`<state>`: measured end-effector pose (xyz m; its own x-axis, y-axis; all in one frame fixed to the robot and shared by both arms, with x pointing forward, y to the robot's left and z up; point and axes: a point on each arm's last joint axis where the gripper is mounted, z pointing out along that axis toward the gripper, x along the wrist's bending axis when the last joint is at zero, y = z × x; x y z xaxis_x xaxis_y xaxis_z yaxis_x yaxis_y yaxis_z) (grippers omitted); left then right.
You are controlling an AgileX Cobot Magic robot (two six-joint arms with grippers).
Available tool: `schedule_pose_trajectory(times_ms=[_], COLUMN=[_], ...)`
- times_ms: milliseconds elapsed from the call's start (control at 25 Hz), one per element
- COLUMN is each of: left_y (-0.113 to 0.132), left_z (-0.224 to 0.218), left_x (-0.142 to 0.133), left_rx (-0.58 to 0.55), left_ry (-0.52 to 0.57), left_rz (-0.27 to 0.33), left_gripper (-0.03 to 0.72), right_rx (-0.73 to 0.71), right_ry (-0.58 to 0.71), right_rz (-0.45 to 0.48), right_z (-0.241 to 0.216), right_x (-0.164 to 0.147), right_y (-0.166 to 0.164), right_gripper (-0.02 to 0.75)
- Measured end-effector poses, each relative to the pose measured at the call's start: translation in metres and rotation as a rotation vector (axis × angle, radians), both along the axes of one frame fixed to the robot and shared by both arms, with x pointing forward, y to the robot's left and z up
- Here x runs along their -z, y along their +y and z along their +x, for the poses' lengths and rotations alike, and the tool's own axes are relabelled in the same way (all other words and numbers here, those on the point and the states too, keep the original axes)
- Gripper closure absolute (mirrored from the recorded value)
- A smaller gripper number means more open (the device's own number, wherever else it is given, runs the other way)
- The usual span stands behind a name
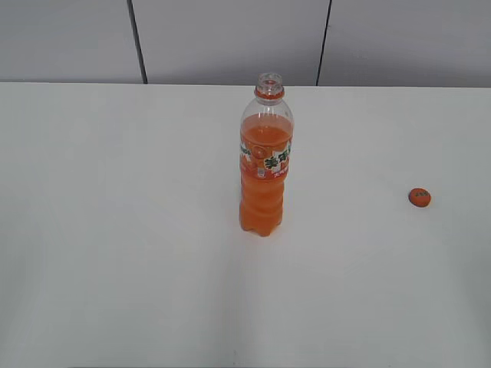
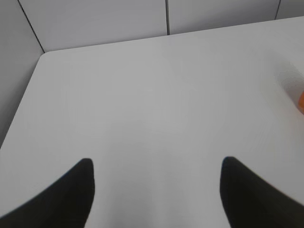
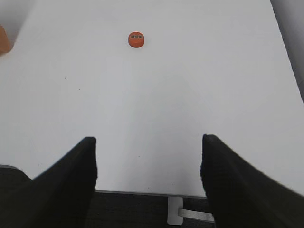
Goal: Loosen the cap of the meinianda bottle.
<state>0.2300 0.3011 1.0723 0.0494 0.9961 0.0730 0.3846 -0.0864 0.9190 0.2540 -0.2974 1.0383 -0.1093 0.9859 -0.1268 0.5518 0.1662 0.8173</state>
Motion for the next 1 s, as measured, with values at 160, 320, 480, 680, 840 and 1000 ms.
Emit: schedule_pose_trajectory(times_ms=[160,320,480,680,840,1000], left_y=[0.000,0.000,0.000,0.000,0.000,0.000], left_z=[0.000,0.000,-0.004,-0.004,-0.004,-0.004], left_x=[0.000,0.000,0.001,0.001,0.001,0.001], left_rx=[0.000,0.000,0.000,0.000,0.000,0.000], left_ry=[0.000,-0.002,-0.015,-0.019,-0.019,-0.020], left_rz=[0.000,0.000,0.000,0.000,0.000,0.000], left_gripper=[0.188,0.188,0.189,0.189,0.189,0.189], right_rx=[0.000,-0.001,-0.003,-0.001,0.000,0.000], right_ry=[-0.010,-0.020,-0.102,-0.113,-0.111,-0.110], right_rz=[0.001,0.002,0.006,0.016,0.018,0.018], right_z=[0.001,0.000,-0.012,-0.013,-0.013,-0.013], right_x=[0.000,0.000,-0.001,-0.001,0.000,0.000], right_y=[0.000,0.000,0.000,0.001,0.001,0.001], right_gripper=[0.225,0.225,0.225,0.225,0.225,0.225])
